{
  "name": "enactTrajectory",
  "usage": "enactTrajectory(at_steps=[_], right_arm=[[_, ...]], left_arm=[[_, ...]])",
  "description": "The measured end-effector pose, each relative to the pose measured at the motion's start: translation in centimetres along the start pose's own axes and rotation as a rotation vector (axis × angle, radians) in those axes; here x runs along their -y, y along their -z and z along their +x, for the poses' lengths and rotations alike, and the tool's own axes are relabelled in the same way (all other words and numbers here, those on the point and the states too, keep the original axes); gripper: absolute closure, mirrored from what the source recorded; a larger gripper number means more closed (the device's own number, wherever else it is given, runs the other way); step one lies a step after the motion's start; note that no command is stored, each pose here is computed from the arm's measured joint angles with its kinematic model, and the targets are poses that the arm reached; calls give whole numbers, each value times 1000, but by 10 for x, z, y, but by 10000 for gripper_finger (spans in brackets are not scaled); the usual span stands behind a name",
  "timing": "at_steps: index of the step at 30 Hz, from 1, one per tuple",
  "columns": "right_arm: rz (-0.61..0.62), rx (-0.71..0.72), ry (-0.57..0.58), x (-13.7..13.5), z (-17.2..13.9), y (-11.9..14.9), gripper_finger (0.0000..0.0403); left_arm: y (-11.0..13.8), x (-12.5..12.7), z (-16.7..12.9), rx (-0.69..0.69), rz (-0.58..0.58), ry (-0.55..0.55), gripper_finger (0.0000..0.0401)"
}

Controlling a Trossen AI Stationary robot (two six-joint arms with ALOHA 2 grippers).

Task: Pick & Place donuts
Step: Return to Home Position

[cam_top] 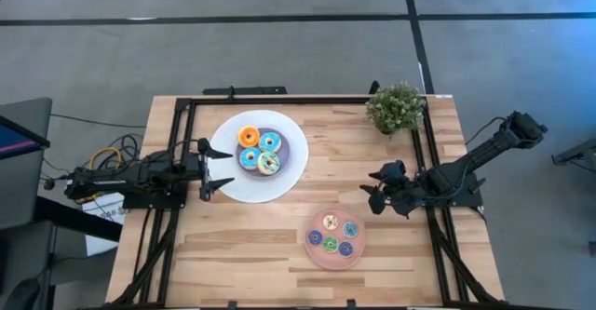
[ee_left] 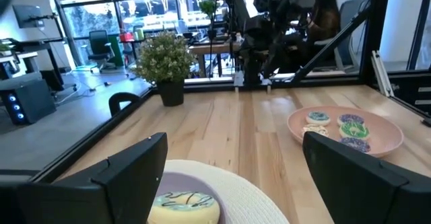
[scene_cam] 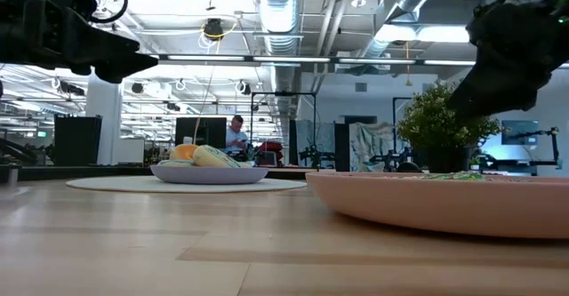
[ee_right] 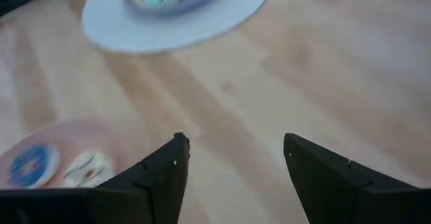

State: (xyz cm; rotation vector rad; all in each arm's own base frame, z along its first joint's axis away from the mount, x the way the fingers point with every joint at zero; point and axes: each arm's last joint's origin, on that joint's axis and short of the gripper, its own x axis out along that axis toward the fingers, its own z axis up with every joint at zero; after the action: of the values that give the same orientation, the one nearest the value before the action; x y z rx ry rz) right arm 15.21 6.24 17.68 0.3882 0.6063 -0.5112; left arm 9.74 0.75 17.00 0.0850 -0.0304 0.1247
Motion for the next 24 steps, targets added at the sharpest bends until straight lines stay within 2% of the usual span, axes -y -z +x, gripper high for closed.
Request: enactTrajectory(at_steps=[3,6,12,13,16,18,22,24], right_arm=[[-65,84,59,1,0,-3,178],[-140,101,71,1,0,-4,214],[-260,92,95,10,8,6,370],[-268,96,98,12,11,9,386],[-295,92,54,20,21,17,389],[-308,97,-16,24,29,21,393],[-313,177,-159,35,42,21,399],[-301,220,-193,43,45,22,399]], left_arm=[[0,0,0,-1,0,0,61],[0,0,0,-2,0,0,61],[0,0,0,-2,-1,-1,60],[0,0,0,-3,-1,-1,60],[0,0,0,-3,-1,-1,60],[0,0,0,-3,-1,-1,60],[0,0,0,-3,0,-1,60],[0,0,0,-3,-1,-1,60]])
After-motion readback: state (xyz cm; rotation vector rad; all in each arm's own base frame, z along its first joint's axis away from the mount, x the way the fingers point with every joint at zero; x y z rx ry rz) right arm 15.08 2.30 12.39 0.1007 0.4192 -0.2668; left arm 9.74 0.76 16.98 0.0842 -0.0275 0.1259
